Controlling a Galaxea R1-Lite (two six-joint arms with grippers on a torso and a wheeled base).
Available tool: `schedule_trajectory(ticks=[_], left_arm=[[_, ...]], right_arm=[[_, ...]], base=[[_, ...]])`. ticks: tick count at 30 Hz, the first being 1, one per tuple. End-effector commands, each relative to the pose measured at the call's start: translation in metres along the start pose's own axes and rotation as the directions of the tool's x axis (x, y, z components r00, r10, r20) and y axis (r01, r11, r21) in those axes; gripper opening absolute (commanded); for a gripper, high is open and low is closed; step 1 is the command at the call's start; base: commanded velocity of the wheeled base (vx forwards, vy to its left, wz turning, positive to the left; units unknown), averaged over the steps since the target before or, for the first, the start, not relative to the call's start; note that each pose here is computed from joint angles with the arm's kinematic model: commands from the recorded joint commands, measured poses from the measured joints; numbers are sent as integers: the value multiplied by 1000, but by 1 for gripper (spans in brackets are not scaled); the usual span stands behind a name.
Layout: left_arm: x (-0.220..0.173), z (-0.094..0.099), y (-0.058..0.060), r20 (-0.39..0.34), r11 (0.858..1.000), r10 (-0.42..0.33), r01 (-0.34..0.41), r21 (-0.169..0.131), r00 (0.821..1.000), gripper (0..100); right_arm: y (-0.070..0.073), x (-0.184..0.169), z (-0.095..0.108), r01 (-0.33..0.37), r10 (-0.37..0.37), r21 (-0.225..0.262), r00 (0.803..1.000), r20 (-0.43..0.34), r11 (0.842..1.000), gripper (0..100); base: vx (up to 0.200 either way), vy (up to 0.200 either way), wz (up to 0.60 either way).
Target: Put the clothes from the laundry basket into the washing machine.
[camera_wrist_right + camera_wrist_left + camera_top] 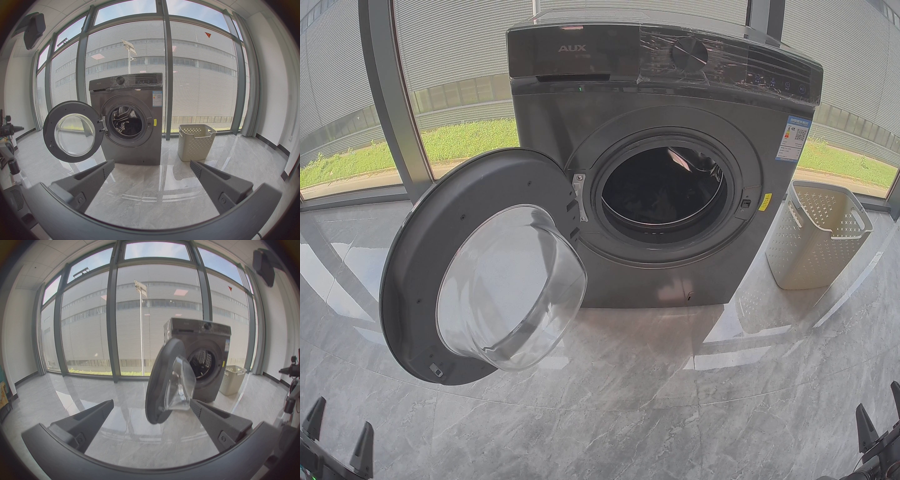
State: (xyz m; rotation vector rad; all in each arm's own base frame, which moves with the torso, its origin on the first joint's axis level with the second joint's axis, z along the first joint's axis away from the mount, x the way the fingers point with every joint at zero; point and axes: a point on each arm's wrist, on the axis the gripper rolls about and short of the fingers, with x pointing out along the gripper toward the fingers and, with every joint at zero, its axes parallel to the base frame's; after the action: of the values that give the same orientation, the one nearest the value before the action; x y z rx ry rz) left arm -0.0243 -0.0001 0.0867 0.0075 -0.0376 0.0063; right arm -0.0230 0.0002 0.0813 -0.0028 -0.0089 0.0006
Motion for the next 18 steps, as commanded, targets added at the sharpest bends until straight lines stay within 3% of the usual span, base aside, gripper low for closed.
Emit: schedule_trajectory(ticks=[1,4,5,7,18], left_arm=[[-10,74,1,137,999,-17,24,-48,990,100],[6,78,1,9,998,-49,49,-44,999,100],[18,78,1,-66,996,-76,73,-44,995,100],[34,79,0,-142,994,-108,102,-48,984,100],[107,93,-9,-220,990,-142,135,-47,965,100]], right_arm=[[0,0,-5,-1,1,0,1000,-3,1000,100],[0,0,-5,-1,1,0,1000,-3,1000,100],[0,0,-5,-1,1,0,1000,-3,1000,100],[0,0,-5,-1,1,0,1000,-3,1000,100],[0,0,-5,-1,1,0,1000,-3,1000,100]], base=[[0,0,0],[0,0,0],[0,0,0],[0,0,0],[0,0,0]])
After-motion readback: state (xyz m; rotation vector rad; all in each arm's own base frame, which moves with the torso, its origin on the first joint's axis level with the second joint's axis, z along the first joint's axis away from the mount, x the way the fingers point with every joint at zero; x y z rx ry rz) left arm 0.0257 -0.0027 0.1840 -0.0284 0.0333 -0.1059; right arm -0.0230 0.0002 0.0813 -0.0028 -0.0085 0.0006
